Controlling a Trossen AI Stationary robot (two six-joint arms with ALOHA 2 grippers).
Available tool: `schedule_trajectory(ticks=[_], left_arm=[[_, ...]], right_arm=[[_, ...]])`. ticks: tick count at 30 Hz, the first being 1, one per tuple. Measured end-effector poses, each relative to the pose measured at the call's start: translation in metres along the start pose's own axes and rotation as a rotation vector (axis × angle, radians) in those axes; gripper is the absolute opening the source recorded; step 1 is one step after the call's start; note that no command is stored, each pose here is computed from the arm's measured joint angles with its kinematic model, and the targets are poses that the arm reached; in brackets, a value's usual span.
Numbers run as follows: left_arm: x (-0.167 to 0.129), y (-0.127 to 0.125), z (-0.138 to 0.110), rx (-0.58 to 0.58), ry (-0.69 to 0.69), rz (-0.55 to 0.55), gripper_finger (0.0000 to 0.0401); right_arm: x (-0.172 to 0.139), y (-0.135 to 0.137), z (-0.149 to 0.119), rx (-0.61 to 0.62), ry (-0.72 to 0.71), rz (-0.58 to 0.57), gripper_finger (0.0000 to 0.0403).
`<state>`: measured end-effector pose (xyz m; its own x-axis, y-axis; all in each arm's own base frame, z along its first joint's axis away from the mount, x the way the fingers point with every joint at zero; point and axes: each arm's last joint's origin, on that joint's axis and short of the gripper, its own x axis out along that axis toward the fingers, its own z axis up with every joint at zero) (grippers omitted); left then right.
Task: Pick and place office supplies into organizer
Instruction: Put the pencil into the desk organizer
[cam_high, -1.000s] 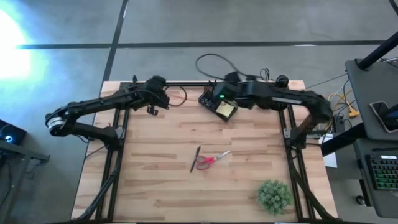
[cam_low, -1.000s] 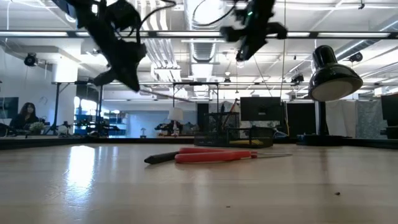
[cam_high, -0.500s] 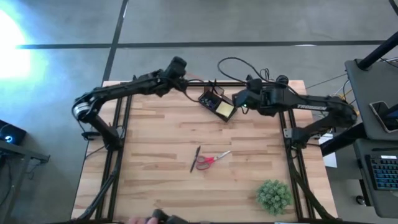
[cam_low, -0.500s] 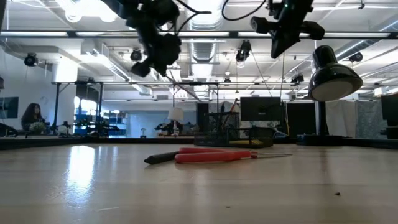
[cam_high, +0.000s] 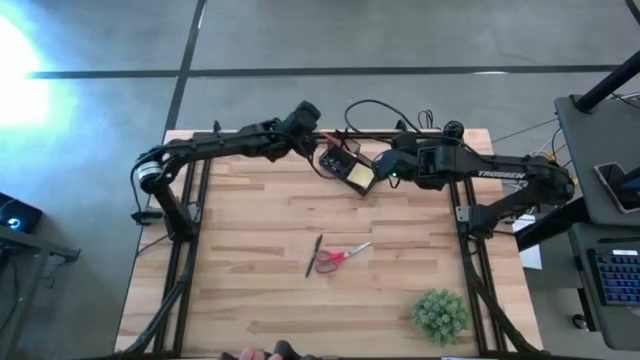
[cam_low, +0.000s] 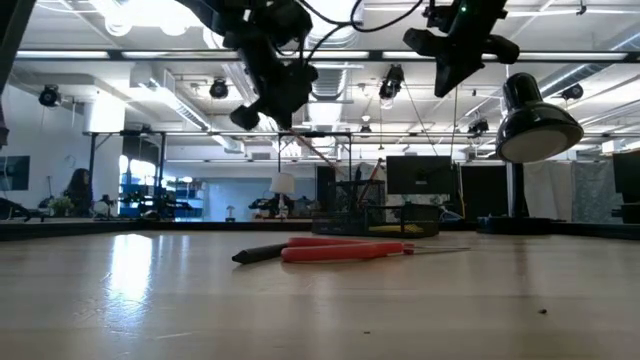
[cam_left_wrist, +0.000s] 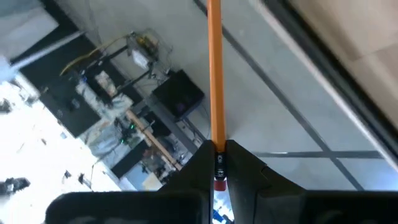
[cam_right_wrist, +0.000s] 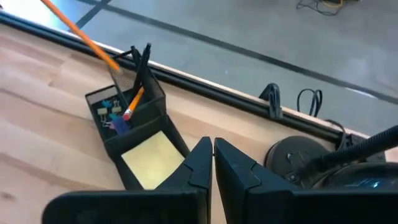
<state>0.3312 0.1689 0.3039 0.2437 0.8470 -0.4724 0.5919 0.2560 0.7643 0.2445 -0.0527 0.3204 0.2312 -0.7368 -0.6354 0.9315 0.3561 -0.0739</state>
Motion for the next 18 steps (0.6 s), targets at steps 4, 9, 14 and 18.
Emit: schedule_trajectory(ticks=[4,9,14,18], left_arm=[[0.013,-0.008,0.017,0.044,0.0,-0.03,0.0006],[0.026,-0.013,0.03,0.073,0.018,-0.05,0.0007],[0.024,-0.002,0.037,0.077,0.002,-0.022,0.0008],[0.022,0.003,0.044,0.076,-0.027,-0.007,0.0008]], right_arm=[[-0.001,0.0,0.001,-0.032,0.011,0.016,0.0011],[-0.002,0.0,0.001,-0.047,0.022,0.028,0.0011],[-0.001,0.001,-0.001,-0.078,0.053,0.052,0.0011],[-0.001,0.001,-0.001,-0.085,0.054,0.052,0.0011]])
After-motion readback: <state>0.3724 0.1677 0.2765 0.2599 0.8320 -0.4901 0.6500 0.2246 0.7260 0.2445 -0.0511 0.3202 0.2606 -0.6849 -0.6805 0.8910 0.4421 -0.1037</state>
